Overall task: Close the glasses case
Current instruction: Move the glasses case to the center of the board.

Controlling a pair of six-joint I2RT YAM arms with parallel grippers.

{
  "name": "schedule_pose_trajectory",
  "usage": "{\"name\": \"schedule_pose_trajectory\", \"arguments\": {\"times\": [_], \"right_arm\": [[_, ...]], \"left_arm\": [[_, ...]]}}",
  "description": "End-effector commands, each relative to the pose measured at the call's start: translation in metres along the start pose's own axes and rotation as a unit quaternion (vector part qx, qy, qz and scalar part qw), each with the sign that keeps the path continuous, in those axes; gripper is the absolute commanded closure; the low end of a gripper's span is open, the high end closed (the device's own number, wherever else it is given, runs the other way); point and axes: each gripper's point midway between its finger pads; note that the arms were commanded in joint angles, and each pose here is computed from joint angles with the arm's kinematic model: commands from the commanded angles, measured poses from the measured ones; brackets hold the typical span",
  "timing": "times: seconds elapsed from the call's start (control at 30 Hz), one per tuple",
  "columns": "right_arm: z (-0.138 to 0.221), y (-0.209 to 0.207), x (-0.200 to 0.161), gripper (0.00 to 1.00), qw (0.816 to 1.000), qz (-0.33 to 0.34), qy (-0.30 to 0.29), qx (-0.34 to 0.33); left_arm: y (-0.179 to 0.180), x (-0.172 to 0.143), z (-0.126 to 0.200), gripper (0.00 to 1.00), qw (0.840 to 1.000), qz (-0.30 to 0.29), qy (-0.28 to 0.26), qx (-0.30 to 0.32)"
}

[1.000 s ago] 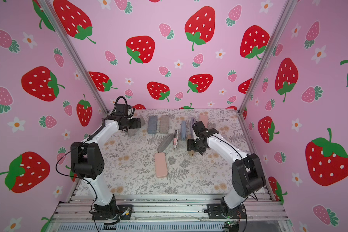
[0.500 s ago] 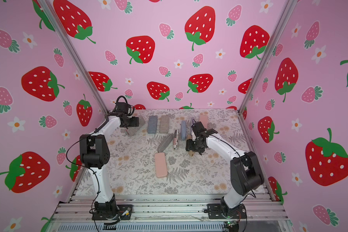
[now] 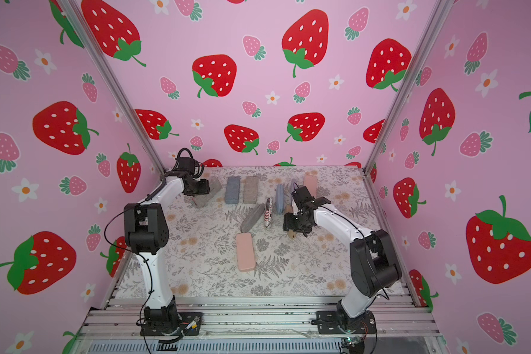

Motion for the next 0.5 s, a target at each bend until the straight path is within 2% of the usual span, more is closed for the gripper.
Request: {"name": "schedule_pose_trajectory", "arguments": {"times": [0.0, 0.1, 0.27, 0.47], "right_arm": [[-0.0081, -0.0027, -0.0067, 0.35, 1.0, -0.002, 0.016, -0.003], [-0.0088, -0.0029, -0.007, 0.35, 1.0, -0.001, 0.016, -0.003], [-0.0113, -0.002, -0.0069, 0.35, 1.0, 0.0, 0.02, -0.002], [-0.0135, -0.0014, -0.0073, 0.35, 1.0, 0.001, 0.023, -0.002]], "left_arm": [[-0.004, 0.0002, -0.0051, 0.44, 1.0, 0.005, 0.006, -0.013], [-0.0048, -0.0028, -0.0073, 0.48, 1.0, 0.006, 0.009, -0.013], [-0.004, -0.0052, -0.01, 0.63, 1.0, 0.007, 0.013, -0.013], [-0.0045, -0.0063, -0.0142, 0.73, 1.0, 0.008, 0.017, -0.014]]}}
Point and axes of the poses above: each gripper's point midway between its finger pads, its own z axis back along the fingers, its own y axis along the line the jaws close on, x = y × z, and after that the axes turned 9 degrees about -z, right-handed
